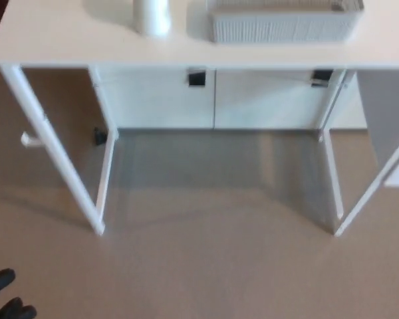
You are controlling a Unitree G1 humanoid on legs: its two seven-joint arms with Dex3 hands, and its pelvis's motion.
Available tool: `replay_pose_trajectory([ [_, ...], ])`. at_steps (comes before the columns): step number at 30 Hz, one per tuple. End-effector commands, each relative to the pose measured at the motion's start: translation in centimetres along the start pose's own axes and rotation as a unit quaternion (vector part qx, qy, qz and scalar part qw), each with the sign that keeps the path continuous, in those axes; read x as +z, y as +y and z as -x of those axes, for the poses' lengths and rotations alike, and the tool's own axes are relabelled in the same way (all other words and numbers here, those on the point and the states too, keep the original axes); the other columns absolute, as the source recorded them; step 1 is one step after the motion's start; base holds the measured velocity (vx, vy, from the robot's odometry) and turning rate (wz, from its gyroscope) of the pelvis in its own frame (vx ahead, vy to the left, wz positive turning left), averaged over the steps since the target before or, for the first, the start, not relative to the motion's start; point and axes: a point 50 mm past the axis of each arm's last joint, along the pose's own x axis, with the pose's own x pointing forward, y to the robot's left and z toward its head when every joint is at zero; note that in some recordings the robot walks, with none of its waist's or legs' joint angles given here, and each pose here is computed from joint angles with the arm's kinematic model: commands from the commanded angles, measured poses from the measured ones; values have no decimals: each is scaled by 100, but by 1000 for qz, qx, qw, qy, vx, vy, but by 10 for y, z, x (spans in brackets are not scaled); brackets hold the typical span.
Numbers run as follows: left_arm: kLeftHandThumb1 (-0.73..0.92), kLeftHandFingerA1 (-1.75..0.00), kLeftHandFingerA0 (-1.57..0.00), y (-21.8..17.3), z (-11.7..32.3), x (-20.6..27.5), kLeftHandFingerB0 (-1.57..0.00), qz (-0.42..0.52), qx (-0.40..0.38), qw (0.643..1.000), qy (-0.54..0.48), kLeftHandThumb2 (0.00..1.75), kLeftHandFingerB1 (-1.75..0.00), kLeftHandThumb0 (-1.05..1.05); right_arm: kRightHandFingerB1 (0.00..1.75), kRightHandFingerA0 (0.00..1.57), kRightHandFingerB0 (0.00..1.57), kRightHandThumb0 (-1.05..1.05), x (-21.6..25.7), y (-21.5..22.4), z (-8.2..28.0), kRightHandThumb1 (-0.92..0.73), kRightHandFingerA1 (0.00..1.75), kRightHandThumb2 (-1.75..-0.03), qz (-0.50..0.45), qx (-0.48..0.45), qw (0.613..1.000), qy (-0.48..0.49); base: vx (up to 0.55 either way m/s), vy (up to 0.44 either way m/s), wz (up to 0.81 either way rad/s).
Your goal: The robot walk up to a desk on which a bottle is kept on the left hand side and a container is kept on the right hand side. The robot uses its left hand to pick up the bottle and places it in the container.
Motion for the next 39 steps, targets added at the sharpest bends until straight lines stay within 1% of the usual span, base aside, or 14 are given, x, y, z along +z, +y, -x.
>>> replay_pose_trajectory([
  [1,64,-51,-62,7,1,3,-43,-8,17,1000,12,68,-43,-24,52,48,34,-35,3,-3,0,-44,63,-57,-5,-5,1000,-9,389,151,-20],
  [2,62,-52,-63,7,0,3,-42,-9,15,1000,12,68,-43,-25,51,47,32,-35,2,-3,0,-44,63,-57,-7,-4,1000,-9,390,145,-1],
  [3,67,-47,-65,7,0,4,-43,-11,13,1000,12,60,-38,-19,51,47,32,-34,2,-3,0,-44,63,-57,-10,-3,1000,-8,372,135,4],
  [4,67,-47,-65,6,0,4,-43,-13,11,1000,13,60,-38,-19,51,47,32,-34,1,-4,1,-44,63,-57,-13,-4,1000,-7,270,118,3],
  [5,59,-52,-63,6,0,4,-43,-14,12,1000,13,68,-44,-27,51,48,33,-34,1,-4,1,-45,63,-57,-13,-5,1000,-6,198,81,6],
  [6,66,-47,-67,7,0,3,-46,-16,12,1000,15,59,-38,-20,52,48,33,-35,-1,-4,2,-44,63,-57,-11,-6,1000,-7,198,81,6],
  [9,64,-48,-68,8,0,2,-47,-19,12,1000,18,59,-39,-20,51,47,33,-35,-4,-5,5,-46,63,-58,-7,-8,1000,-4,176,15,11],
  [11,67,-48,-66,9,3,0,-48,-25,3,999,32,59,-39,-21,46,58,36,-38,-10,-9,10,-45,62,-54,-7,-26,1000,6,162,-24,7],
  [13,65,-48,-64,10,5,-3,-46,-27,-2,999,44,59,-39,-21,45,60,35,-37,-17,-13,12,-45,63,-54,-9,-38,999,15,149,-85,6],
  [26,65,-48,-64,10,6,-4,-46,-26,-5,998,49,59,-39,-21,45,60,35,-37,-19,-15,12,-45,63,-54,-10,-40,999,15,122,-28,0],
  [32,63,-48,-68,11,7,-6,-46,-32,-4,998,60,58,-40,-23,45,63,36,-38,-23,-18,14,-44,63,-53,-12,-43,999,20,123,189,1],
  [33,64,-48,-54,25,24,-31,-55,-74,15,989,125,59,-43,-37,48,60,37,-38,-52,-32,39,-40,67,-52,-21,-62,996,58,137,136,3],
  [35,65,-49,-55,42,50,-60,-54,-119,37,972,199,59,-43,-37,48,59,37,-40,-85,-46,75,-41,65,-52,-28,-81,991,102,143,98,7],
  [39,62,-49,-59,38,49,-62,-55,-102,41,974,198,59,-43,-35,48,64,40,-40,-83,-48,72,-41,66,-52,-26,-76,992,97,227,-6,5],
])
